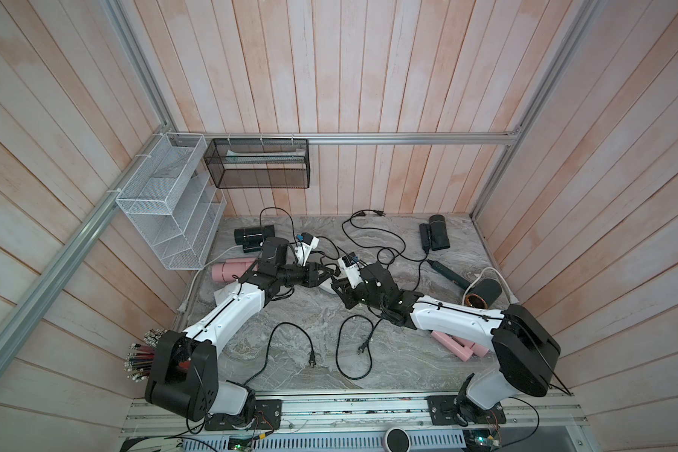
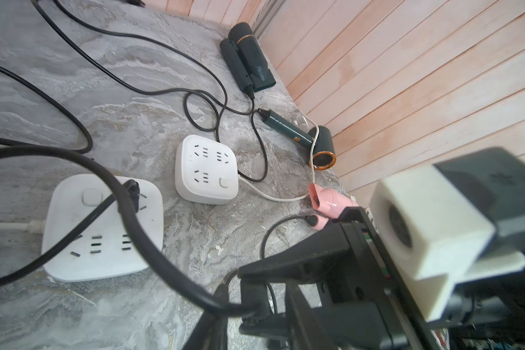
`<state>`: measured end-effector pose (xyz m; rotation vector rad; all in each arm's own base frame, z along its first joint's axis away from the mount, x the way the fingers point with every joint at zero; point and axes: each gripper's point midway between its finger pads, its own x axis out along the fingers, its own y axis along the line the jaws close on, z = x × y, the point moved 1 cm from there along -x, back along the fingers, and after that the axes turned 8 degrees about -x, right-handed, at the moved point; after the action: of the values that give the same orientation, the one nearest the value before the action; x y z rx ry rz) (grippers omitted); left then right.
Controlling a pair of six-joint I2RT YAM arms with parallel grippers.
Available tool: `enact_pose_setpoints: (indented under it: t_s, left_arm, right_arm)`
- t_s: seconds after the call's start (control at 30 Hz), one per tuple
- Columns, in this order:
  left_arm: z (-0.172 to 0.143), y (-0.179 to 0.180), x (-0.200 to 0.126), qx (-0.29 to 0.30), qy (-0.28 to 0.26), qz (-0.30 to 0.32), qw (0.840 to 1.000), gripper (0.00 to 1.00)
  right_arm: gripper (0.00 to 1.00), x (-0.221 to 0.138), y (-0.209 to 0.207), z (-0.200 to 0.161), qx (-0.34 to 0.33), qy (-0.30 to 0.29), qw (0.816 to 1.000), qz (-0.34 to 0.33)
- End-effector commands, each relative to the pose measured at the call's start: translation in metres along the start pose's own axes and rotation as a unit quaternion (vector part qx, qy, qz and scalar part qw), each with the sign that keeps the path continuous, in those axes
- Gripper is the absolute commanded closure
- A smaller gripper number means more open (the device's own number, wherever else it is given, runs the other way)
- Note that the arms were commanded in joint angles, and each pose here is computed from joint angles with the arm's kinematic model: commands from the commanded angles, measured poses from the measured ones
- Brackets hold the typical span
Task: Charge the blow dryers
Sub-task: Pick up the plug from the center of the board.
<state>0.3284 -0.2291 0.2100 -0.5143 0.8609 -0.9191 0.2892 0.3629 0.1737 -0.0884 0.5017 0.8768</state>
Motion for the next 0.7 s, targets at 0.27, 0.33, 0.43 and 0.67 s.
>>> enact_pose_setpoints:
  t_s: [0.27,0.33,0.43,0.67]
  left_arm:
    - [-0.0100,-0.0050,0.0073,-0.004,0.049,-0.034,0.998,0.73]
    - [-0.0110,-0.0045,0.0078,-0.003,0.053,-0.033,0.998,0.75]
    - [-0.0113,-0.0028,0.0081,-0.003,0.054,-0.029,0.998,0.81]
    - [-0.0058,-0.0036,0.0090,0.014,0.041,-0.021,0.999,0.91]
  right_arm:
    - [0.77,-0.0011,0.0013,-0.0019,-0.017,0.003,1.000,-0.005]
    - [0.77,-0.0008,0.0011,-0.0024,-0.017,0.003,1.000,-0.006]
    - [0.77,-0.0004,0.0013,-0.0026,-0.018,0.003,1.000,-0.005]
    - [0.69,-0.0028,0.0034,0.0006,-0.017,0.000,1.000,-0.001]
